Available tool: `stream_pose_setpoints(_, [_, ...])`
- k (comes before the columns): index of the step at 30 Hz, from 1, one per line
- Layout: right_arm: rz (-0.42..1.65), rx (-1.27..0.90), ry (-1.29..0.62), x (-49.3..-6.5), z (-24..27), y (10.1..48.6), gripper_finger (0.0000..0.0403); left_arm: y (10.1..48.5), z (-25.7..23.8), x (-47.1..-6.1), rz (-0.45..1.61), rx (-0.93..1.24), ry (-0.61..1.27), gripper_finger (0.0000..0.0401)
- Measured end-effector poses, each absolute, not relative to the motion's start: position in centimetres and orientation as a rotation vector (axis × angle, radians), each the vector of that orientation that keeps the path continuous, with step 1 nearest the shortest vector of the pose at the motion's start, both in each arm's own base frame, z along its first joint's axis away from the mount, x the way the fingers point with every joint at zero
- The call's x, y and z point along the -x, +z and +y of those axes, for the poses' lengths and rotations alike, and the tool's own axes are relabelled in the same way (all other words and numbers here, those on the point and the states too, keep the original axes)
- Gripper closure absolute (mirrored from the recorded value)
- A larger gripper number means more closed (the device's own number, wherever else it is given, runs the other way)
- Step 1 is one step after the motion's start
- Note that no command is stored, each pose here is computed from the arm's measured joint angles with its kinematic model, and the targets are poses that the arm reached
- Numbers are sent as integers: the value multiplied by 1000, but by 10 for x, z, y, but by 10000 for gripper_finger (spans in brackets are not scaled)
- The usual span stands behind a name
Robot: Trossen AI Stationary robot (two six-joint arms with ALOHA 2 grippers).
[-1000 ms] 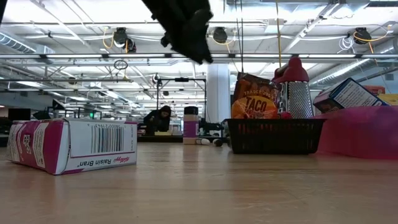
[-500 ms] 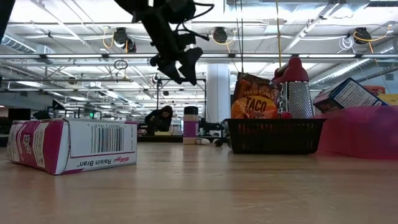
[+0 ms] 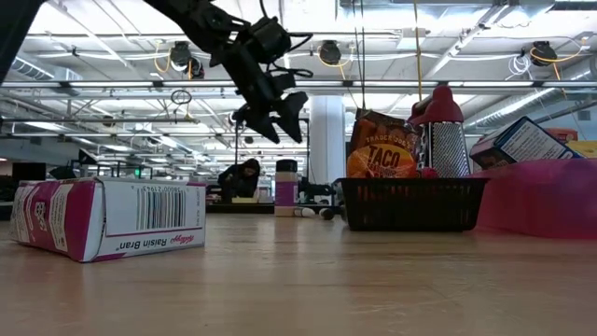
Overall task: Pick & Place Kitchen Items
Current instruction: Put the purple seasoning bottle into the black bin
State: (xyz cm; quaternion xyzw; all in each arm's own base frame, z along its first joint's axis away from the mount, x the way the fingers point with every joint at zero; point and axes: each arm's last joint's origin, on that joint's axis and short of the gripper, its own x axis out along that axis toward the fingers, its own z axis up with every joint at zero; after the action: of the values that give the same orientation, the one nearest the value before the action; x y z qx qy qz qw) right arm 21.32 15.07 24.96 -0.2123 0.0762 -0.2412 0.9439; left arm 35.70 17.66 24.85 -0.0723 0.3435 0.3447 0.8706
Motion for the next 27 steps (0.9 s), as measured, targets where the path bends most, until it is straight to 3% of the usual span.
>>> stream_pose_setpoints(27, [155, 433, -492, -213, 151, 250, 348, 225, 200, -354, 709, 212, 686, 64])
